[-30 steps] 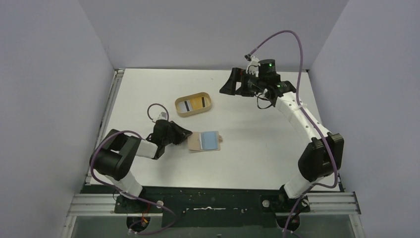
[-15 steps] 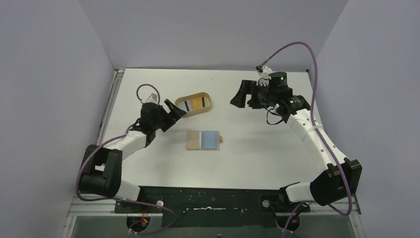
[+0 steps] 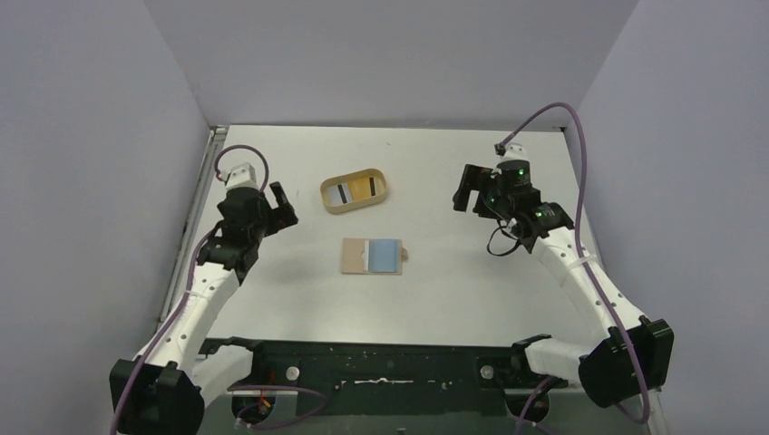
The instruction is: Take the credit cards out of the card holder
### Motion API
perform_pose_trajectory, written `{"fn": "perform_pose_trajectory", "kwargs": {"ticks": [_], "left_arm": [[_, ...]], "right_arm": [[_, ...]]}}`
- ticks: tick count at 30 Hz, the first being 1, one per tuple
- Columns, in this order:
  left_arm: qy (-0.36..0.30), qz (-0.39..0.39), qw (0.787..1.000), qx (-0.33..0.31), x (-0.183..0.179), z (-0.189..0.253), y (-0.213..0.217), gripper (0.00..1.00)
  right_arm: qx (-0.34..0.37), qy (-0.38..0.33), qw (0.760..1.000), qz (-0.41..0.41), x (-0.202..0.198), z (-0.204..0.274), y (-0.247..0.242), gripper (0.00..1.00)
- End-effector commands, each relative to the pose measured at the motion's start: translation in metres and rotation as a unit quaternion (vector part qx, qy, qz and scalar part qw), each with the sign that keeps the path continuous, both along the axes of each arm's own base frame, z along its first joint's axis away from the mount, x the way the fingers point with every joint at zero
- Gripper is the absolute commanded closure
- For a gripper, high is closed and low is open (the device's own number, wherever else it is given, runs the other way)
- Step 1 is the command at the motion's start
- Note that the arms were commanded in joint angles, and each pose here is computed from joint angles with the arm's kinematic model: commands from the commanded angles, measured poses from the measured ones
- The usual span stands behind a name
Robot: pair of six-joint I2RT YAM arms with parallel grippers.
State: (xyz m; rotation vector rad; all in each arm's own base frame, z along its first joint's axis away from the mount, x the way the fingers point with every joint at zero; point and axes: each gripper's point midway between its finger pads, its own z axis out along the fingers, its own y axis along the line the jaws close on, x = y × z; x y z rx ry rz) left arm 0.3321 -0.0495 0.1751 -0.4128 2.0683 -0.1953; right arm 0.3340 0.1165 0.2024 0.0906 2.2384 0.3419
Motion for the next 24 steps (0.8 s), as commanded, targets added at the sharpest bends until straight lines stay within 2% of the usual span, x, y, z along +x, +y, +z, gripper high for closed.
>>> {"fn": "perform_pose_trajectory", "kwargs": {"ticks": [1,10,24], "left_arm": [[-0.028,0.024,0.997,0.075,-0.012,0.010,0.030,0.06],[-0.049,0.013,0.996,0.076,-0.012,0.013,0.028,0.04],[-0.066,0.020,0.996,0.061,-0.014,0.017,0.028,0.03]], "right_arm": [[-0.021,-0.068,0.992,-0.109,0.019,0.027,-0.035,0.00],[-0.053,-0.083,0.982,-0.161,0.013,0.030,-0.060,0.00],[-0.045,-0.103,0.983,-0.146,0.014,0.031,-0.056,0.00]]}}
